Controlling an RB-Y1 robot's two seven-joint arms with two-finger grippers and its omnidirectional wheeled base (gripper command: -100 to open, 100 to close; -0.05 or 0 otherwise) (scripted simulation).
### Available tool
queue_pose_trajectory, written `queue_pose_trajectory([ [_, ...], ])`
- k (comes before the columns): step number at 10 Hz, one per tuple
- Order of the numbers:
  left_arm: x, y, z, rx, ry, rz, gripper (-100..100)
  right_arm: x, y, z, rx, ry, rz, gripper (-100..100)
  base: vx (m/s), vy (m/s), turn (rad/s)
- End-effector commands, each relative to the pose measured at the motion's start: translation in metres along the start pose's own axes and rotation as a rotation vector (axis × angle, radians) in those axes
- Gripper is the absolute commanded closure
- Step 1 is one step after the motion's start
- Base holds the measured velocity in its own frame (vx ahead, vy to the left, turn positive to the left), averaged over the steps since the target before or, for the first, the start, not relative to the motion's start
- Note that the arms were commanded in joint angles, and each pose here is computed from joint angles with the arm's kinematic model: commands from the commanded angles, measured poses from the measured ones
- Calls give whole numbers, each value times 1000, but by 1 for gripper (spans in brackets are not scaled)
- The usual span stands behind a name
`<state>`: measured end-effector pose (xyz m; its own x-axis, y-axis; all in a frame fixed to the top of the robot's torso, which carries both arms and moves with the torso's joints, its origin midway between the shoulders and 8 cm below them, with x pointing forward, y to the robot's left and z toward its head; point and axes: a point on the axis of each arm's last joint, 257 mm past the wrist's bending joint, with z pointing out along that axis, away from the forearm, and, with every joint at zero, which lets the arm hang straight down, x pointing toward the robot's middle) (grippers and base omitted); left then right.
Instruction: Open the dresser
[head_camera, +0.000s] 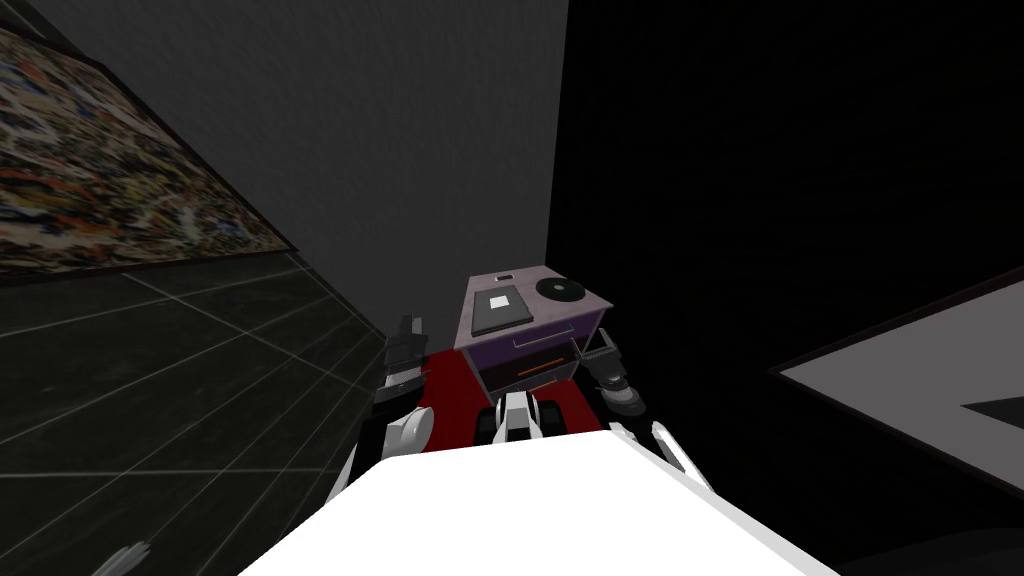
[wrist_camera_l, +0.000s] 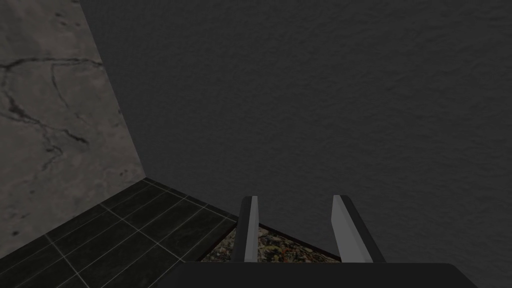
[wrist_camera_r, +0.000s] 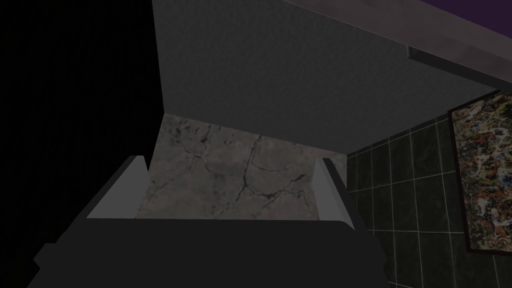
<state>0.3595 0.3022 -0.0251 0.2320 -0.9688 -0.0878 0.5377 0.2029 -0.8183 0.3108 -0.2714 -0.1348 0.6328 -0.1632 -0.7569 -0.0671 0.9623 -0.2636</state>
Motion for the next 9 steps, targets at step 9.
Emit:
queue_pose_trajectory([
  [9, 0, 0, 0, 0, 0, 0, 0, 13, 6, -2, -7, 11, -94, -100, -4, 14, -16],
])
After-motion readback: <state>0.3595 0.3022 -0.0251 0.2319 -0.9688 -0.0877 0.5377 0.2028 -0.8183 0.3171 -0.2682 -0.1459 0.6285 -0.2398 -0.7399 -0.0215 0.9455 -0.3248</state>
